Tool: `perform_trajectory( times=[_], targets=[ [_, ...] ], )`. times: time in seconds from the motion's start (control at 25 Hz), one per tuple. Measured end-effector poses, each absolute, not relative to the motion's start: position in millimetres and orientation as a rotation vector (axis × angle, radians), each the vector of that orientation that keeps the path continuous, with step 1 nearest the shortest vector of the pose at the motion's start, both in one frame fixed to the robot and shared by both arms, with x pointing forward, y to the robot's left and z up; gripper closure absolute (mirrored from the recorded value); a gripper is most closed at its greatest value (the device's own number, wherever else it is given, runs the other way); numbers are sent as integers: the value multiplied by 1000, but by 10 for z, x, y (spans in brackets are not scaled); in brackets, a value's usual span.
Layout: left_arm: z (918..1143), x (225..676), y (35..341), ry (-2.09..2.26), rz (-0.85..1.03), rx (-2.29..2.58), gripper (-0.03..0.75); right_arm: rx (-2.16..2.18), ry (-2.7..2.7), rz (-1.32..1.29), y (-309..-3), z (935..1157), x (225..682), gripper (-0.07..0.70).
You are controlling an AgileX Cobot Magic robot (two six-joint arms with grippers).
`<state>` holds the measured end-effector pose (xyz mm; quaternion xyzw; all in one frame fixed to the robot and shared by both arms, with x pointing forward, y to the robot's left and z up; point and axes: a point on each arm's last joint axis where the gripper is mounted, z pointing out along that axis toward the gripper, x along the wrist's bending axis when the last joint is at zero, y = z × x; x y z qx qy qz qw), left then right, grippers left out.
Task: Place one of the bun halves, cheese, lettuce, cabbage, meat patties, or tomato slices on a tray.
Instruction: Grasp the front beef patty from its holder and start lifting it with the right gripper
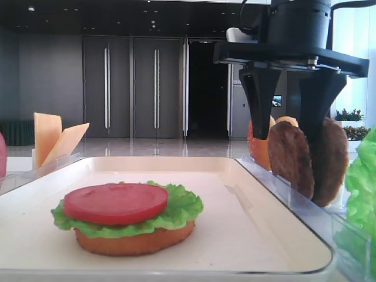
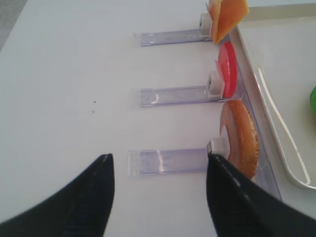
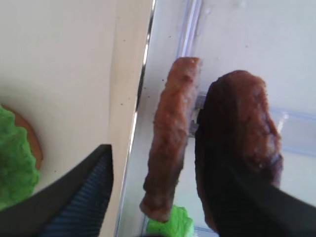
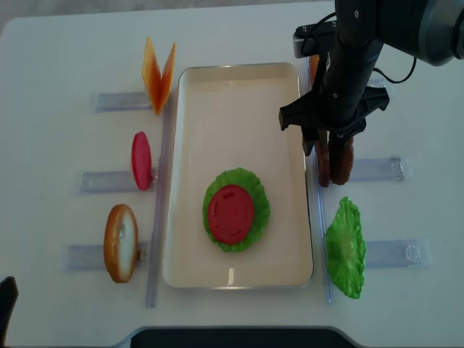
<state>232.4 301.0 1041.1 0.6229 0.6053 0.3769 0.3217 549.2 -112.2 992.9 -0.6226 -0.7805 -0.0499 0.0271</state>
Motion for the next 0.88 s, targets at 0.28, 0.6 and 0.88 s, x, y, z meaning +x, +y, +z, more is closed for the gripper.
perform_trajectory(
  times=[0.28, 0.6, 0.88],
  targets=[
    [10411, 2324, 3010, 1590, 990, 1636, 263, -1923, -2415, -150, -1125, 9928, 5493, 305],
    [10411, 2324, 3010, 1590, 990, 1636, 263, -1922, -2443, -122, -1153, 9926, 5497, 483],
    [10411, 2324, 3010, 1590, 990, 1636, 263, -1921, -2442, -116, -1155, 9926, 5494, 483]
  ],
)
